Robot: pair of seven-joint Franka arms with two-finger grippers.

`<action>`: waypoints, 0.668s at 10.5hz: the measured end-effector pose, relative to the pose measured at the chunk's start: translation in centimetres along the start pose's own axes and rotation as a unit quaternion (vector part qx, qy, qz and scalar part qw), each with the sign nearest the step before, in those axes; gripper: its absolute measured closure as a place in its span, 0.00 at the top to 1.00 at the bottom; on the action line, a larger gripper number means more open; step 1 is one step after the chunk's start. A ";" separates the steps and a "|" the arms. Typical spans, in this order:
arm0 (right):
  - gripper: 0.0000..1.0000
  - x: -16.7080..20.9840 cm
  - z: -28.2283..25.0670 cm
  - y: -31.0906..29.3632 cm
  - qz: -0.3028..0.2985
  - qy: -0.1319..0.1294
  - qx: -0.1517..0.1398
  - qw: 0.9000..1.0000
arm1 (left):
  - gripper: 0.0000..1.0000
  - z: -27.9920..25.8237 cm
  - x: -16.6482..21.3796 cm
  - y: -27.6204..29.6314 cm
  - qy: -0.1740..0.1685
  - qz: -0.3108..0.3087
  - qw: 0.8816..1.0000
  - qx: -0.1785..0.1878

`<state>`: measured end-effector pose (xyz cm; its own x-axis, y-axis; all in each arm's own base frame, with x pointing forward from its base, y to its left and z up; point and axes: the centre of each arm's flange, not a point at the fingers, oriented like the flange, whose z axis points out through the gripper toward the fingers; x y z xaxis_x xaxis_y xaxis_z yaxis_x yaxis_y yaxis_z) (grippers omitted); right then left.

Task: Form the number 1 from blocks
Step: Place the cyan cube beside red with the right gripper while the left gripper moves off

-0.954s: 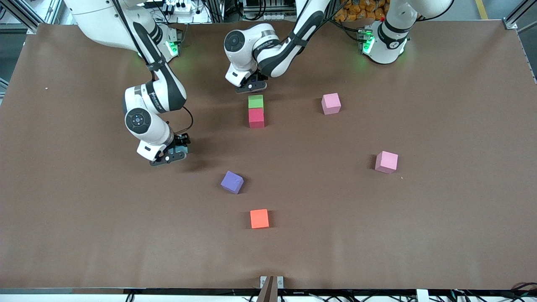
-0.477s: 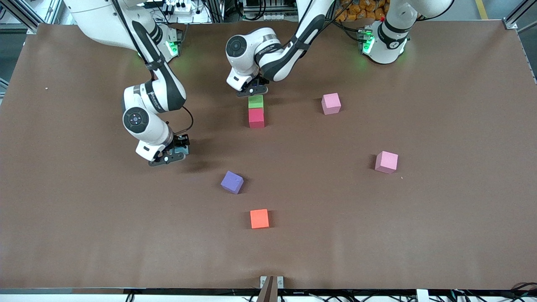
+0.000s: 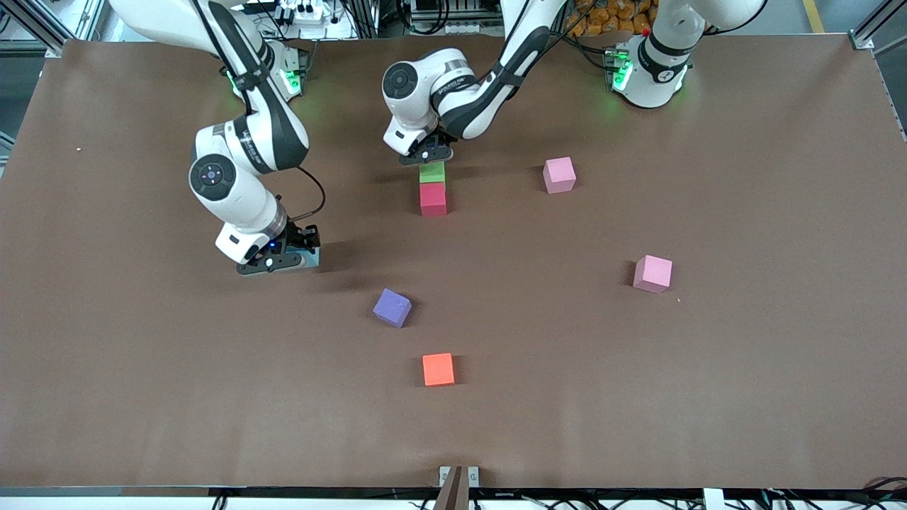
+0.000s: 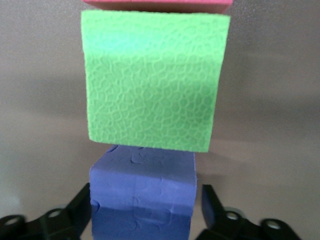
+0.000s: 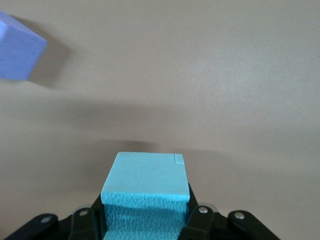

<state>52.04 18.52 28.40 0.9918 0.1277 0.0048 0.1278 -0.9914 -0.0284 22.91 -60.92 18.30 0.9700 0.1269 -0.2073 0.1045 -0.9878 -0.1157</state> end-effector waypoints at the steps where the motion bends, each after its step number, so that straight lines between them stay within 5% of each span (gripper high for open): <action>1: 0.58 -0.1 -0.6 -0.9 0.017 0.006 0.002 1.000 | 1.00 -0.1 0.0 0.1 0.000 0.000 1.000 -0.001; 7: 0.58 -0.4 -2.1 -2.6 0.068 0.018 0.009 0.997 | 1.00 -8.1 -1.0 -0.6 0.008 -0.011 1.000 0.006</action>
<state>51.29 20.98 30.60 0.9993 -0.0094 0.0354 -0.0077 -0.9988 -0.0483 23.62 -61.18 26.46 0.9708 0.1474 -0.1895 0.1235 -0.9835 -0.1324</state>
